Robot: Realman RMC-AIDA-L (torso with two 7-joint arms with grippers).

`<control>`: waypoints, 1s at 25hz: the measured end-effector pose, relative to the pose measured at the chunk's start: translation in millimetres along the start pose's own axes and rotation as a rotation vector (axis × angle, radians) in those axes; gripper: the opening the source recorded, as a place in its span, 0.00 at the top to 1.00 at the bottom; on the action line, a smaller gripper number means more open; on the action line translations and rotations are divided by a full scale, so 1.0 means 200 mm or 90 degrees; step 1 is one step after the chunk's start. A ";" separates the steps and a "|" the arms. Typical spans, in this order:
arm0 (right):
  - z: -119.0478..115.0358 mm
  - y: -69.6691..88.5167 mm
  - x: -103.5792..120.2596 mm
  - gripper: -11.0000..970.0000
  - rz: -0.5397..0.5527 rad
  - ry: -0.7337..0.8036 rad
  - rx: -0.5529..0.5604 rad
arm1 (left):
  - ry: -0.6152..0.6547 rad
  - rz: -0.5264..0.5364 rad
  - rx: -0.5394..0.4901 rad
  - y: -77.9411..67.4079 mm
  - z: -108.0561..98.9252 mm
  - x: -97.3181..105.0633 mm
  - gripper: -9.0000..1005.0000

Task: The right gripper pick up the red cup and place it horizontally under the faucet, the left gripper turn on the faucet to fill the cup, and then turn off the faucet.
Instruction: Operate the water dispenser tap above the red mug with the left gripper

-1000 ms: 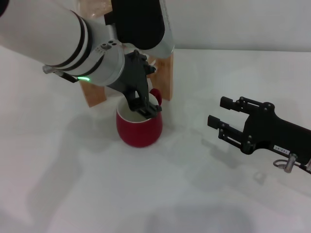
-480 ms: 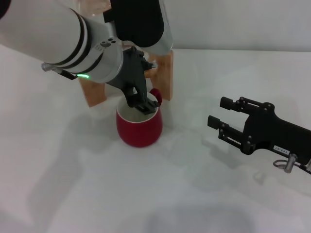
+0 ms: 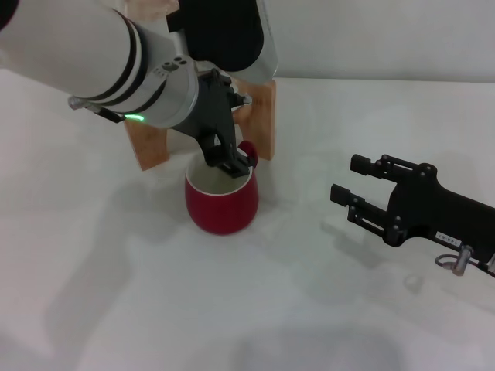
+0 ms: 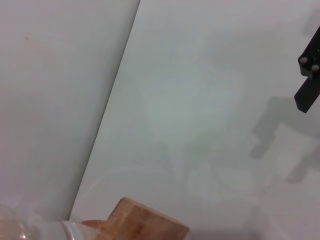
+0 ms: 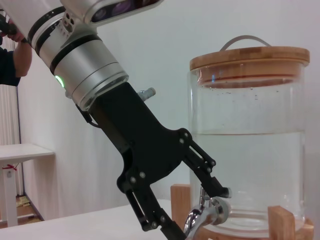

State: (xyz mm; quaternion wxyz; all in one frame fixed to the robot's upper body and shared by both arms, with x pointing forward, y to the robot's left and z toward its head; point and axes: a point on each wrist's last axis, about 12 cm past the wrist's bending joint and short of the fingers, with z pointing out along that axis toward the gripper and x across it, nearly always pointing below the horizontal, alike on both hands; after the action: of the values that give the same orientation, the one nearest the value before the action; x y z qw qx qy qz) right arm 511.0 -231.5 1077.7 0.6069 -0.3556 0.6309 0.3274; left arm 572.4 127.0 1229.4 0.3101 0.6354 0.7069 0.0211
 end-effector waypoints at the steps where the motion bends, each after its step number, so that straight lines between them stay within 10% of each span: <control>1: 0.00 0.00 0.00 0.45 0.000 0.000 0.000 | 0.000 0.000 0.000 0.00 0.00 0.00 0.12; 25: 0.00 0.00 0.00 0.45 0.002 -0.003 -0.003 | 0.003 0.028 0.003 -0.03 0.02 -0.03 0.12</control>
State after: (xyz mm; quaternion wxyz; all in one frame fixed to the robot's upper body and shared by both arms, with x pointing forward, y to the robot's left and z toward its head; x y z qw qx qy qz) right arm 509.8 -231.9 1078.0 0.6068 -0.3553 0.6294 0.3309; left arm 568.5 118.0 1225.8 0.3064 0.6513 0.6937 0.0280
